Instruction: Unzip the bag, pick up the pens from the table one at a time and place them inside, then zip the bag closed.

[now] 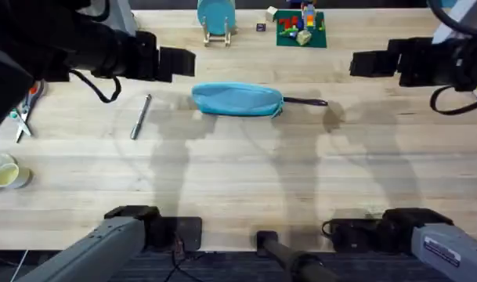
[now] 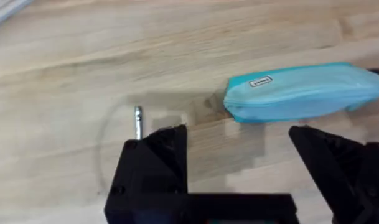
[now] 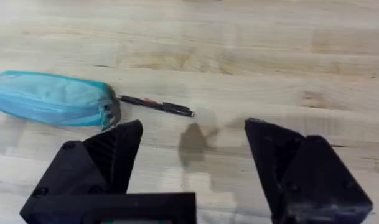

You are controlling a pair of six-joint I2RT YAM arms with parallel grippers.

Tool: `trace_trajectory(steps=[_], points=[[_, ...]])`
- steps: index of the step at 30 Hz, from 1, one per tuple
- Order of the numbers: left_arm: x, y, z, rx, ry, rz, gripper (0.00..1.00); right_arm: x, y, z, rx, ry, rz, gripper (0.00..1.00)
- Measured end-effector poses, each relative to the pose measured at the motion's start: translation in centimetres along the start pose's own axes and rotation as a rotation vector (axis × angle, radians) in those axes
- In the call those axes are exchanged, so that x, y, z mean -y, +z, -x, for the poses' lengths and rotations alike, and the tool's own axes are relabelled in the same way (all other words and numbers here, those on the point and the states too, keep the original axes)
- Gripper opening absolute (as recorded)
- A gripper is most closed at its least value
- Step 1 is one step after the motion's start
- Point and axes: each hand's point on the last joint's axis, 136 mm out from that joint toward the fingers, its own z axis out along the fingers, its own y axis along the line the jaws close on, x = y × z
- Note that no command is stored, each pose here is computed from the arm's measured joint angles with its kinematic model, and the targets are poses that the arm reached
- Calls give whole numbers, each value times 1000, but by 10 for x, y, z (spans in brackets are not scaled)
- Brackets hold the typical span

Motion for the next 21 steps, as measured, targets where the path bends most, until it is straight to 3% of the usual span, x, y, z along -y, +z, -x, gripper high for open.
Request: trace_trajectory(steps=[8, 15, 21], points=[[10, -7, 9, 83, 214, -175, 991, 0, 0, 0, 0, 0, 0, 997], [14, -16, 16, 188, 441, -268, 991, 0, 0, 0, 0, 0, 0, 997], [21, -8, 21, 270, 592, -391, 992, 0, 0, 0, 0, 0, 0, 997]])
